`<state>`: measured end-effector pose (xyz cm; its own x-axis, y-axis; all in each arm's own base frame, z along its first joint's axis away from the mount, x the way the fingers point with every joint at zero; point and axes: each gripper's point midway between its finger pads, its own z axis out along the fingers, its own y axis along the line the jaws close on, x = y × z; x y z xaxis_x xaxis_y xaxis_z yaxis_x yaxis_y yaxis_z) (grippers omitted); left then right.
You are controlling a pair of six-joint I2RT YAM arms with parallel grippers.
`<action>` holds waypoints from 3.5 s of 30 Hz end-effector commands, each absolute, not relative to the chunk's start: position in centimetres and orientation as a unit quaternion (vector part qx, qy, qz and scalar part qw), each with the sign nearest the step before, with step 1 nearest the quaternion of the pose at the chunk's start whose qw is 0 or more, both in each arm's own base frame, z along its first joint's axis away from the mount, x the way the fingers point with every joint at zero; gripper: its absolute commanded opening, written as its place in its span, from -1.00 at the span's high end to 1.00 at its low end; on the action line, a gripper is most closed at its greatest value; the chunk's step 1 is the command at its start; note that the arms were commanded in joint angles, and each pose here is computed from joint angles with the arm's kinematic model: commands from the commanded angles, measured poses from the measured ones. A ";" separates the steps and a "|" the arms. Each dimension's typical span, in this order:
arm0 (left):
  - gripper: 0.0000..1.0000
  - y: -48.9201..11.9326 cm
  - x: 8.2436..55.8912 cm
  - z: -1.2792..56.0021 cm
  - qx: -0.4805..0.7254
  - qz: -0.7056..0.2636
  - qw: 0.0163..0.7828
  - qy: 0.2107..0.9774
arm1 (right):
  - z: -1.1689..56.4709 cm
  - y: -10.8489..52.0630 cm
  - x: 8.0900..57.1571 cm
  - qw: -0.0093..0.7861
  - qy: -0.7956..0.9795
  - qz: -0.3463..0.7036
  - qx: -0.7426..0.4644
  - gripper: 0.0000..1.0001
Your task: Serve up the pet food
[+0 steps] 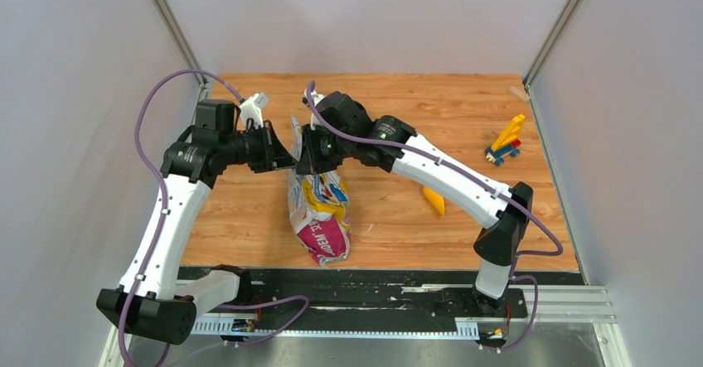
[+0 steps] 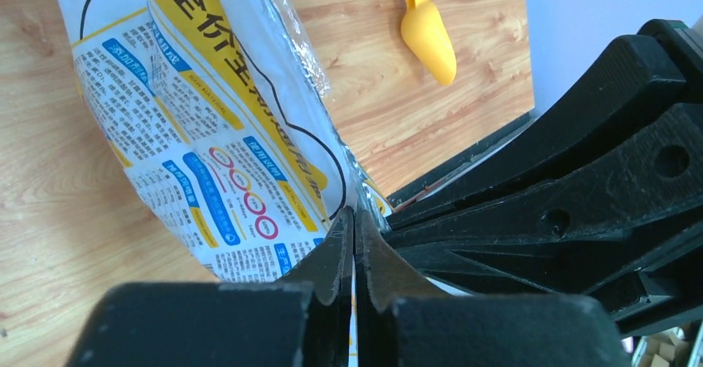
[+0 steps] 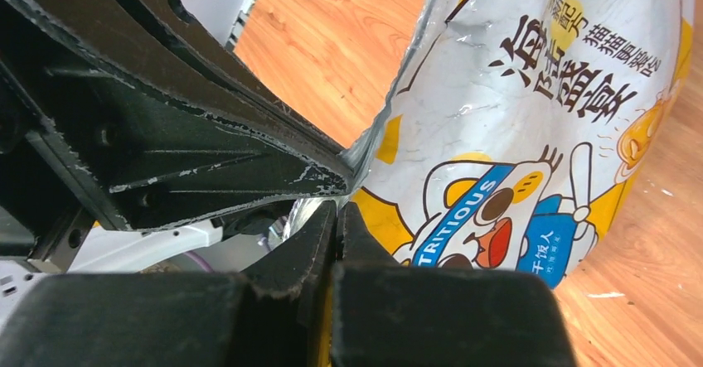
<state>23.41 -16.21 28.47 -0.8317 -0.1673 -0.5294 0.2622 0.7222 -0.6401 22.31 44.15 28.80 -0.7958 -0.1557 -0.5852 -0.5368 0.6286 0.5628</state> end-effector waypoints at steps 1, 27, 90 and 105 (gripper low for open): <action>1.00 -16.5 22.9 28.9 0.056 -0.377 0.294 0.877 | 29.3 44.0 22.8 0.285 0.871 0.342 -0.208 1.00; 1.00 -11.9 23.1 30.3 0.069 -0.235 0.343 0.907 | 33.7 38.4 27.3 0.448 0.860 0.180 -0.164 0.85; 1.00 -5.7 32.7 37.1 -0.035 -0.090 0.469 0.878 | 34.1 38.1 35.0 0.521 0.817 0.208 -0.131 1.00; 1.00 -3.1 35.6 44.4 -0.041 -0.088 0.550 0.830 | 29.6 42.3 38.3 0.421 0.830 0.347 -0.115 1.00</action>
<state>33.21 -3.18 33.10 -0.7340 -0.1690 -0.6577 -0.0723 0.9825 -0.1718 37.85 41.10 27.84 -0.5947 0.0556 -0.8020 -0.4323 0.8190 0.3773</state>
